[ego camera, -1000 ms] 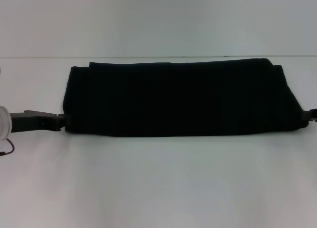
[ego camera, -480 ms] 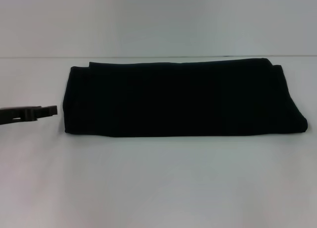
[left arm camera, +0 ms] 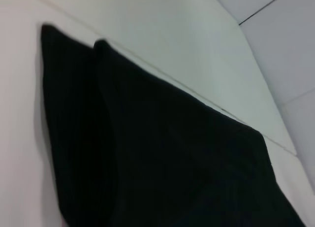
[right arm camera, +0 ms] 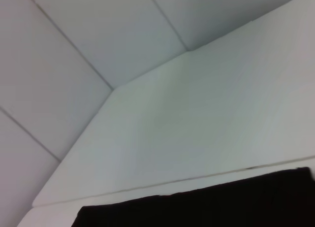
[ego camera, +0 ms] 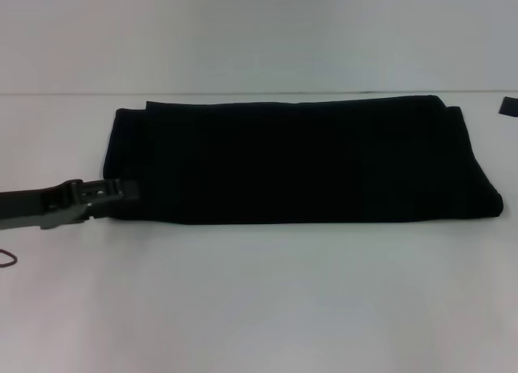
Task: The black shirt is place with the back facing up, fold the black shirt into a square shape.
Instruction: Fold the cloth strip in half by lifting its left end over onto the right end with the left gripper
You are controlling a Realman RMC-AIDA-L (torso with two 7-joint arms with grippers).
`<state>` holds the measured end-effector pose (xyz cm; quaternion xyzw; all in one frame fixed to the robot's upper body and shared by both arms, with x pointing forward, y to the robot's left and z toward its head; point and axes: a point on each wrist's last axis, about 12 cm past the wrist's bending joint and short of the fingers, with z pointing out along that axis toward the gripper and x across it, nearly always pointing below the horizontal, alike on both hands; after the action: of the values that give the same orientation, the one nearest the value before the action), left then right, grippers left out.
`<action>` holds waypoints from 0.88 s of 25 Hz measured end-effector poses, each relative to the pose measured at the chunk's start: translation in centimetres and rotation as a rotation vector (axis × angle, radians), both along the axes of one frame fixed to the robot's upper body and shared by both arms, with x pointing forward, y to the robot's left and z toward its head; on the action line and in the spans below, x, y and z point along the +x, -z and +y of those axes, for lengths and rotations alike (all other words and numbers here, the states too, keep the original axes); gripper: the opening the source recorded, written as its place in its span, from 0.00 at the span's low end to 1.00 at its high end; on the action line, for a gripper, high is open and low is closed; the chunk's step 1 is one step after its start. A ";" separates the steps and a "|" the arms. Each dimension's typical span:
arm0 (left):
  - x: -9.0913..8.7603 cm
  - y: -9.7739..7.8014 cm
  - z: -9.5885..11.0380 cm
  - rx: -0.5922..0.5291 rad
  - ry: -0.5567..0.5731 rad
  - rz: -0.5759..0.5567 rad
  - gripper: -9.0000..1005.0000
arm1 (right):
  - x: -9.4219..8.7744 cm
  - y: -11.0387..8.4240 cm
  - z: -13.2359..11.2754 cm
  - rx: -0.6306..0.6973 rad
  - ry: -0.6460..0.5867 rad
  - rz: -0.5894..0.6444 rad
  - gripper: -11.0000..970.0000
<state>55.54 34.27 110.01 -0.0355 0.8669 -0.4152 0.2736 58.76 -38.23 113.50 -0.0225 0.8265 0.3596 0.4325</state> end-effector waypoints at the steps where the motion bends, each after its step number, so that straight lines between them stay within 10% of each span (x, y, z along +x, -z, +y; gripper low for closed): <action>1: 0.0 0.2 -0.1 -0.017 -0.009 0.019 0.81 | 0.2 -0.1 0.2 -0.002 -0.008 -0.002 0.86; 22: 0.7 3.7 -2.0 -0.110 -0.185 0.193 0.88 | 1.2 -1.5 0.7 -0.013 -0.029 -0.043 0.93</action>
<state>56.29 32.29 106.27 -0.1700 0.8581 -0.4299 0.2234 59.99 -37.54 114.96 -0.0450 0.8190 0.3601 0.4445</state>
